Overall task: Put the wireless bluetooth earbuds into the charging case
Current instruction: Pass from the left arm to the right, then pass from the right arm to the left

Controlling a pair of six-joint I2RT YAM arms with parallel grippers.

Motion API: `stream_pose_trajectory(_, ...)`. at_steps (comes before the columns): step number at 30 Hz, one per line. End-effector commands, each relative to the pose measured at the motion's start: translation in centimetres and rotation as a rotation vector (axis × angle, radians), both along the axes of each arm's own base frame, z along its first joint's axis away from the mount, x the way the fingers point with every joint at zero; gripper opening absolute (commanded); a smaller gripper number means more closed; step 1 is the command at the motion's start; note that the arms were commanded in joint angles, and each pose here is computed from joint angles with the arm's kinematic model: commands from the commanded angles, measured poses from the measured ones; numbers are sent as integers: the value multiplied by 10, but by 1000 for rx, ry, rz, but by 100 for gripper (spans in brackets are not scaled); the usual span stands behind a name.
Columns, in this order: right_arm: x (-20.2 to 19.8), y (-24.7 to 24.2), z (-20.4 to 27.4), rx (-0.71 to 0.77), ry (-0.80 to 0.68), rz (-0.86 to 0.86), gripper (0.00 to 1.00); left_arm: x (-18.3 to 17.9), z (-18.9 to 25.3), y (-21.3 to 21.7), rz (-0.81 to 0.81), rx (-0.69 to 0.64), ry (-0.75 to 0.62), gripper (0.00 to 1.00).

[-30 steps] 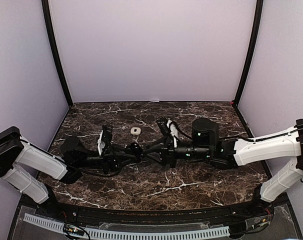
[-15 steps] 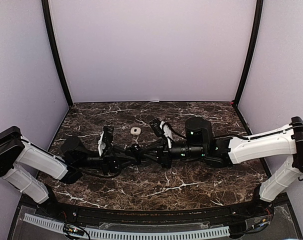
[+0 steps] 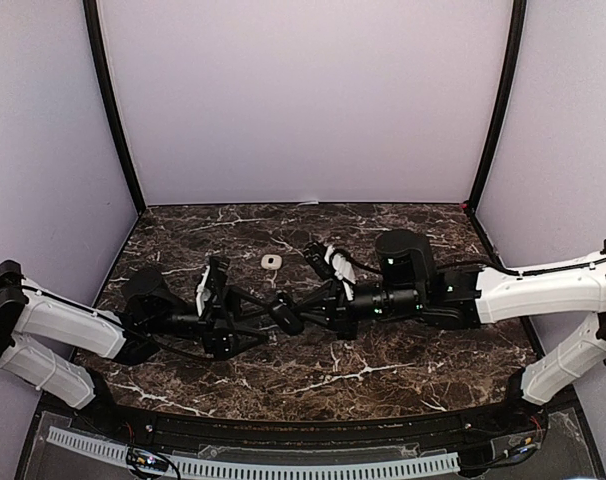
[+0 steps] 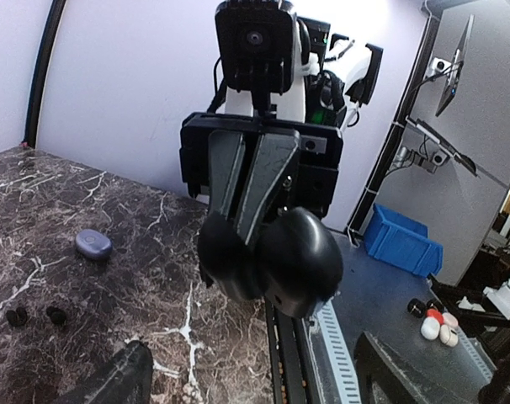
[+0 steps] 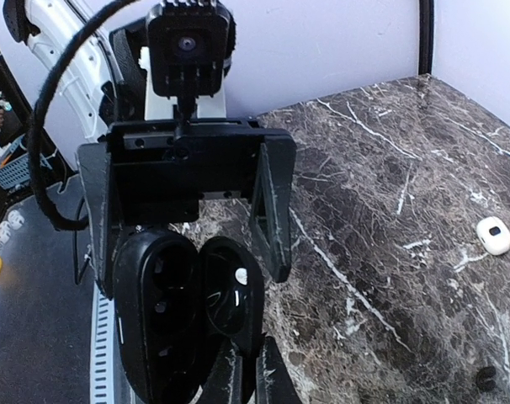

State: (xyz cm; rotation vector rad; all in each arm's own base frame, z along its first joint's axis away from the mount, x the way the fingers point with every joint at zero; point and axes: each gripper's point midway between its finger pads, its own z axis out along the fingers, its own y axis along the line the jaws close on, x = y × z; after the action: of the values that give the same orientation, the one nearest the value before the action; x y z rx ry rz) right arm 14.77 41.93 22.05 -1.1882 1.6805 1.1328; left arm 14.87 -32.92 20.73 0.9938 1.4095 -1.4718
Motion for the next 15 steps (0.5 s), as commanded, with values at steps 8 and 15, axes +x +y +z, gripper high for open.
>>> stream_pose_trajectory(8,28,-20,-3,-299,-271,-130,0,-3,-2,-9,-81,115,3,86)
stream_pose_trajectory(15,43,-30,-3,-488,-588,-309,0,17,-7,-19,-16,177,177,86)
